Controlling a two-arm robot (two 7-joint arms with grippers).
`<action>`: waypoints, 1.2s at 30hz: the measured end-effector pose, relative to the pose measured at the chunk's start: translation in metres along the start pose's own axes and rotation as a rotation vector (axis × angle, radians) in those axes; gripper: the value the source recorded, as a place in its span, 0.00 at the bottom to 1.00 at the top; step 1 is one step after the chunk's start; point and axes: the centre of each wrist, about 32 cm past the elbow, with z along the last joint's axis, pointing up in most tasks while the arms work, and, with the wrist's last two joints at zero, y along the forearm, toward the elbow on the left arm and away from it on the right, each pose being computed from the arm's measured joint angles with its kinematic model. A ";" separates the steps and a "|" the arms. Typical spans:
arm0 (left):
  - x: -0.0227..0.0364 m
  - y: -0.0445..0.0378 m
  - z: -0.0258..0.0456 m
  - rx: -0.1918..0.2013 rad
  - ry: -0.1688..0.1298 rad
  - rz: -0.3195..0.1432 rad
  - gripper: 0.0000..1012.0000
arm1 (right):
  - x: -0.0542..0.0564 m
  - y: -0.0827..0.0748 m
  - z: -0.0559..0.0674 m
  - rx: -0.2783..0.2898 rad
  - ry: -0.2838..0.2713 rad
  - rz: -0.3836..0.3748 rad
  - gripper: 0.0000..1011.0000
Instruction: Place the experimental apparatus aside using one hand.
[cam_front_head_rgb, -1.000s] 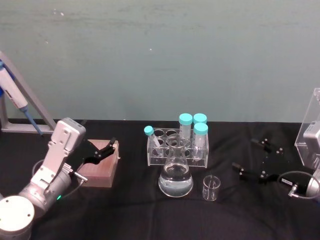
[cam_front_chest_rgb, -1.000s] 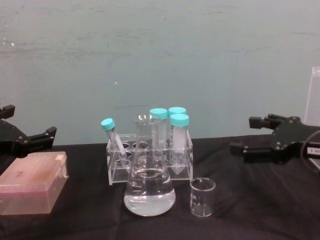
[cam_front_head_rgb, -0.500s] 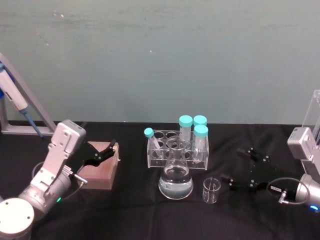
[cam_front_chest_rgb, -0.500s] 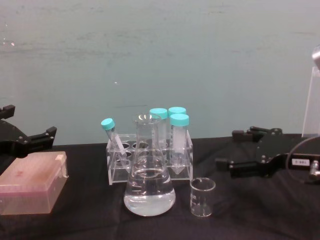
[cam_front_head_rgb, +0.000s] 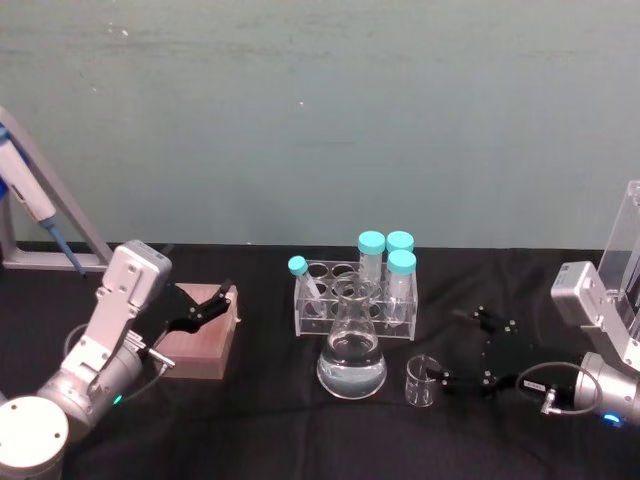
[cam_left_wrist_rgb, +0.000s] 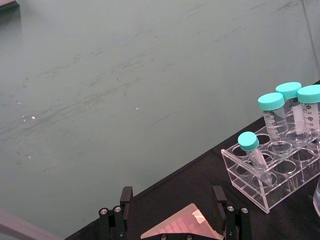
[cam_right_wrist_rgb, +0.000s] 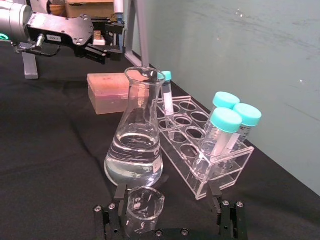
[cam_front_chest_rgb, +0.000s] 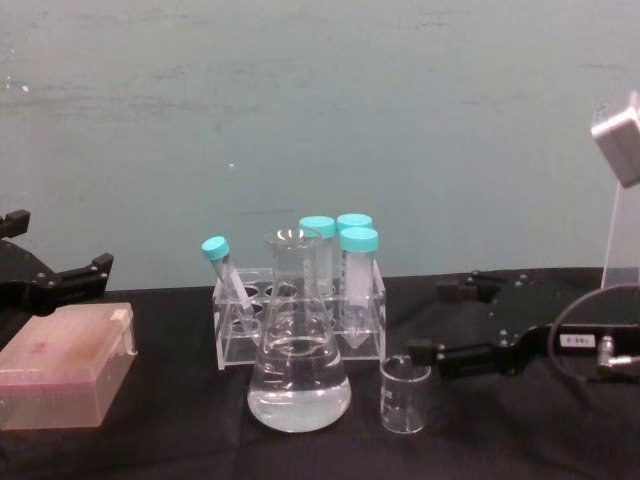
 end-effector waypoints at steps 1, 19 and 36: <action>0.0000 0.0000 0.0000 0.000 0.000 0.000 0.99 | 0.000 0.001 0.000 -0.001 0.000 0.003 0.99; 0.0000 0.0000 0.0000 0.000 0.000 0.000 0.99 | -0.002 0.014 -0.009 -0.040 0.007 0.080 0.99; 0.0000 0.0000 0.0000 0.000 0.000 0.000 0.99 | 0.000 0.023 -0.013 -0.054 0.002 0.092 0.99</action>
